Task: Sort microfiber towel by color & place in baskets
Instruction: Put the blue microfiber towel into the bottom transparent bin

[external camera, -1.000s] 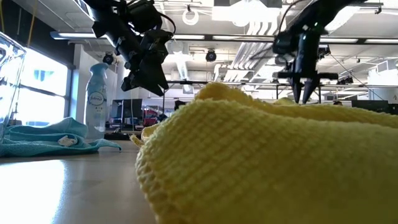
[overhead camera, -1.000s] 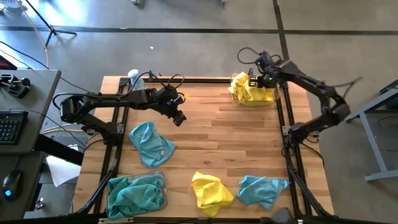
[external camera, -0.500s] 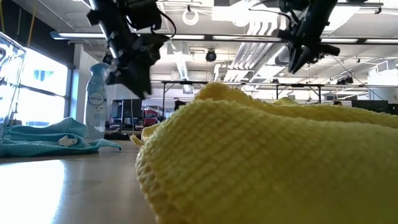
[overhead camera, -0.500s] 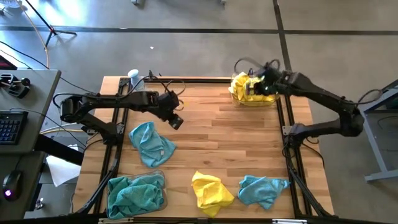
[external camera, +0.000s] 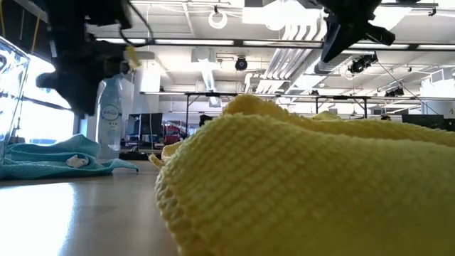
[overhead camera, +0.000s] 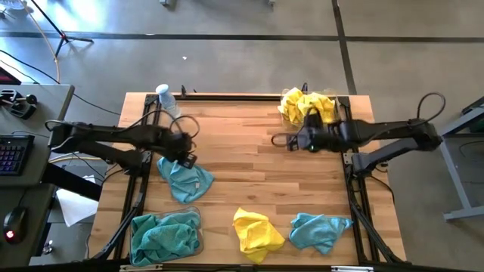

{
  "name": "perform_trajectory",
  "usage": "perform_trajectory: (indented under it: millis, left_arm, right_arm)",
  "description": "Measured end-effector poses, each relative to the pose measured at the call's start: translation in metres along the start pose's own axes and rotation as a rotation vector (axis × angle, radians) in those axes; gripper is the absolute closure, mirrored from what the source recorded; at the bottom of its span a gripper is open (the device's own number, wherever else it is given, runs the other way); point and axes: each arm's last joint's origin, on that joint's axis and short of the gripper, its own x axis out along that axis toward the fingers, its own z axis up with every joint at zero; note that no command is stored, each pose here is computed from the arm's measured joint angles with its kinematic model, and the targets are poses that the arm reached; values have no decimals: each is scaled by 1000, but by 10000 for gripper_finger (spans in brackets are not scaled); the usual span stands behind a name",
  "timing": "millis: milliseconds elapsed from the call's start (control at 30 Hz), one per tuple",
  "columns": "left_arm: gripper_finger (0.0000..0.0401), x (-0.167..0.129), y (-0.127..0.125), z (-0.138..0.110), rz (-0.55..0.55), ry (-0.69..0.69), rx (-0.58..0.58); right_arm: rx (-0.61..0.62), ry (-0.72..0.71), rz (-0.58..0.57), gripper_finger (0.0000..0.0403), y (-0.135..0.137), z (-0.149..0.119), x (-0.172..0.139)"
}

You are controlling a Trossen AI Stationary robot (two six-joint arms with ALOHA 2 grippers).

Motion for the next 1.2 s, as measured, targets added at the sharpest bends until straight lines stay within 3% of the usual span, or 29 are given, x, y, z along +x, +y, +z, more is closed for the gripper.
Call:
perform_trajectory:
  millis: [167,433,900,1000,1133,1200]
  left_arm:
    - [293,6,17,-22,-14,-12,-88]
    - [293,25,25,-38,23,-28,-89]
    - [294,79,33,-63,33,28,-183]
    - [313,80,33,-63,45,23,-164]
    - [383,77,30,-61,40,12,-157]
    - [391,73,26,-59,24,-1,-157]
  right_arm:
    - [-4,25,10,387,14,-24,1]
    - [-7,67,-25,387,31,-53,14]
    - [-25,122,43,387,46,-71,18]
    - [-70,166,40,387,47,-76,19]
    - [-161,174,38,387,50,-84,22]
    - [-196,196,30,391,51,-91,25]
